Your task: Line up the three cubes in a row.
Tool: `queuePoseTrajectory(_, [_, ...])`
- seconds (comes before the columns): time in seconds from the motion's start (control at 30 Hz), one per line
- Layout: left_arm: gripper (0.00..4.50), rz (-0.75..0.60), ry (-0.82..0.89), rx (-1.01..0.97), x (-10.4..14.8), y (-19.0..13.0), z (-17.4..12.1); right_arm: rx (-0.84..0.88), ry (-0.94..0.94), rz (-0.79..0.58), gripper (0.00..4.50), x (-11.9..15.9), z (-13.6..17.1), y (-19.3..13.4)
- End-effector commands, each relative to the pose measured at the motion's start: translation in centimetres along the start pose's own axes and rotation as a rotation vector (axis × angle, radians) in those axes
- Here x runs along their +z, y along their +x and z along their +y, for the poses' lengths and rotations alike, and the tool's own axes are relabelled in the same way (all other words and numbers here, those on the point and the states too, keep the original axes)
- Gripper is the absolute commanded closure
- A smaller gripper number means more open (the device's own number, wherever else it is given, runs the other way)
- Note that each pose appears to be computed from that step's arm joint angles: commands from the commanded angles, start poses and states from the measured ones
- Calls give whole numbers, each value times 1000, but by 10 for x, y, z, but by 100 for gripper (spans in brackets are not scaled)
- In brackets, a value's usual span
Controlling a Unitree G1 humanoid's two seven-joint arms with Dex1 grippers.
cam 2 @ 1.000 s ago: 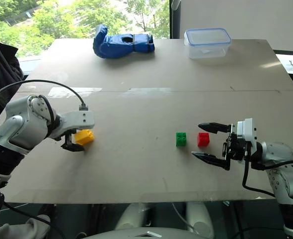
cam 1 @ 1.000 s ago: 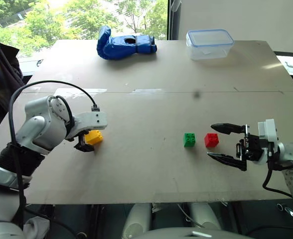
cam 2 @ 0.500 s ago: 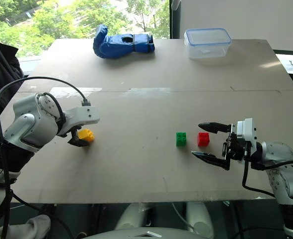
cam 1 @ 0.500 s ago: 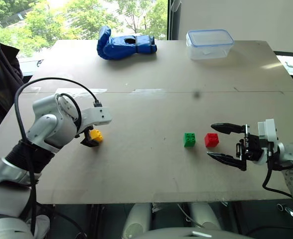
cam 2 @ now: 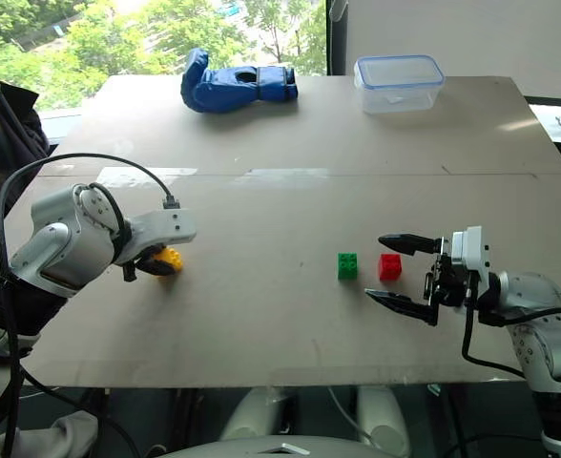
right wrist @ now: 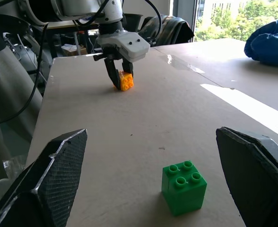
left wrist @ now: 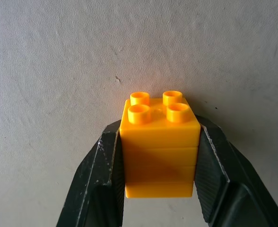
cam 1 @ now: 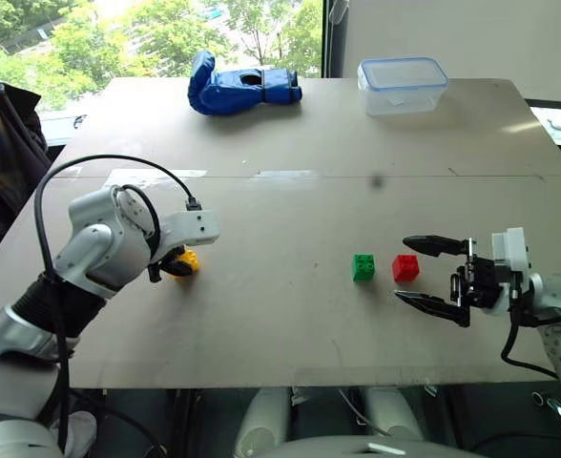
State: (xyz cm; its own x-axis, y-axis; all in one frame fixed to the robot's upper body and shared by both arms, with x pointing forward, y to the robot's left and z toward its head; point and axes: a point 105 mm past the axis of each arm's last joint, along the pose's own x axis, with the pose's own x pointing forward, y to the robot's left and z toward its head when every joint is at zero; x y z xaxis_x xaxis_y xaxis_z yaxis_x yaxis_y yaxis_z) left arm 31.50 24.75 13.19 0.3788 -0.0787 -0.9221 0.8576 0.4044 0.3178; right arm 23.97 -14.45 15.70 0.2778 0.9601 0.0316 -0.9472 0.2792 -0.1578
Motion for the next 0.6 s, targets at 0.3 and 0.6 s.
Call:
queuePoseTrajectory(0.3, [318,-1049,59,-67,131,-16,-21,-14,-37,-25,0,15,-7,-2])
queuePoseTrajectory(0.6, [318,-1438,111,-197,168,-5,-61,-50,-26,-20,0,12,-7,-7])
